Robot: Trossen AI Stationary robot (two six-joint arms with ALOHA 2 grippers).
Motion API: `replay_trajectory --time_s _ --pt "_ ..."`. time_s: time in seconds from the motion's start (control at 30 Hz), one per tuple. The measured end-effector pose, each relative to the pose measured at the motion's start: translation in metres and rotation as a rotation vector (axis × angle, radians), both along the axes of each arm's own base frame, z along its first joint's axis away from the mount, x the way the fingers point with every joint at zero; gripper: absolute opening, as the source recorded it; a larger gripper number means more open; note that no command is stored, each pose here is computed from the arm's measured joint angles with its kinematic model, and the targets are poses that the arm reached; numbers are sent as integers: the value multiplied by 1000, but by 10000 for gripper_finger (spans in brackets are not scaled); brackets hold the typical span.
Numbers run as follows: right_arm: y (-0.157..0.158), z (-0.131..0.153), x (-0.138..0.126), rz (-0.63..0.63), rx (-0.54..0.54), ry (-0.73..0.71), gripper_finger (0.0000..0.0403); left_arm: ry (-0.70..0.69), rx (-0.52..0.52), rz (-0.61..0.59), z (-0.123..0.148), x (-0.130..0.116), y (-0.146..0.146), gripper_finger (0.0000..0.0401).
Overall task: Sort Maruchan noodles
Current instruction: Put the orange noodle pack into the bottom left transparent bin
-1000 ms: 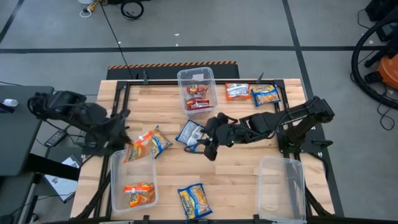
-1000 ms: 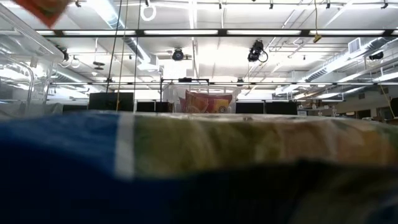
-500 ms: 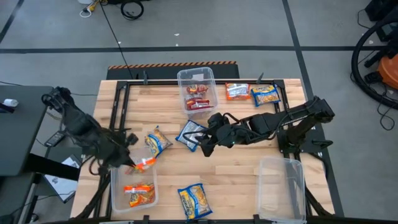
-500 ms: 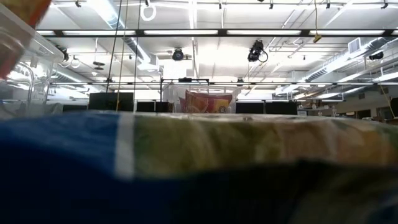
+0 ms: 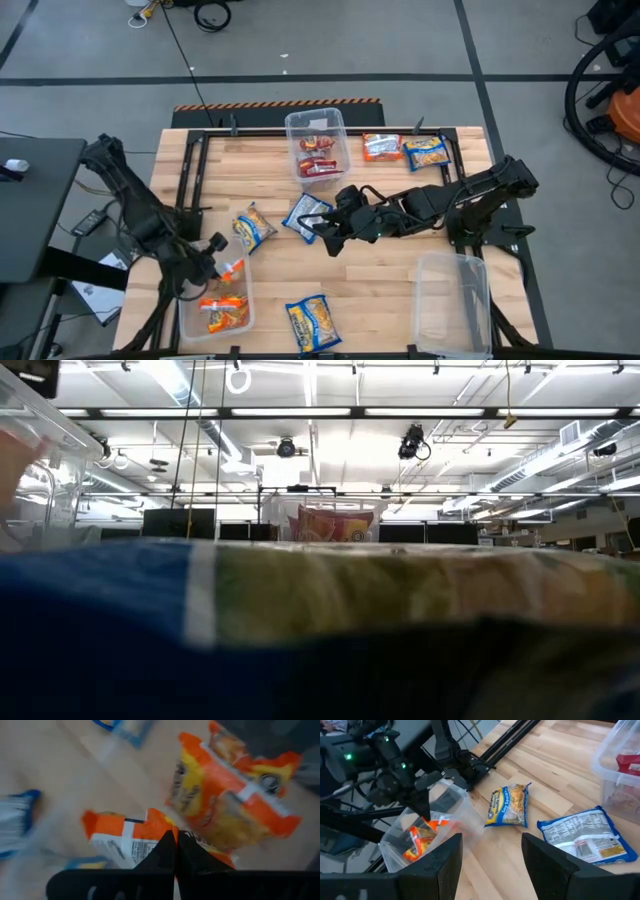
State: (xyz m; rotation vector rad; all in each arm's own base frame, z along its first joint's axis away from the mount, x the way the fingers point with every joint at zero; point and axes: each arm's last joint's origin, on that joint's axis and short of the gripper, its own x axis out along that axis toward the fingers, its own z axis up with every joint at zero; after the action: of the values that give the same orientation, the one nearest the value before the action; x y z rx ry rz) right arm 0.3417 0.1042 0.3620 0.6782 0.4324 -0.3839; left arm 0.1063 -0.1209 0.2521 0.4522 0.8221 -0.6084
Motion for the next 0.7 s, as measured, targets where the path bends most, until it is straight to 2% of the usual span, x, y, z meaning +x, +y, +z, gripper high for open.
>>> replay_trajectory --time_s 0.13,0.3,0.47,0.7 --pt "0 0 0 14 -24 5 209 58 -85 79 -1 0 -3 14" --pt "0 1 0 34 -55 6 209 108 -104 144 -5 3 -7 10" --pt "0 1 0 48 -78 12 209 280 -176 192 -13 4 -13 8" --pt "0 1 1 68 -108 19 209 394 -249 291 -16 3 -16 73"
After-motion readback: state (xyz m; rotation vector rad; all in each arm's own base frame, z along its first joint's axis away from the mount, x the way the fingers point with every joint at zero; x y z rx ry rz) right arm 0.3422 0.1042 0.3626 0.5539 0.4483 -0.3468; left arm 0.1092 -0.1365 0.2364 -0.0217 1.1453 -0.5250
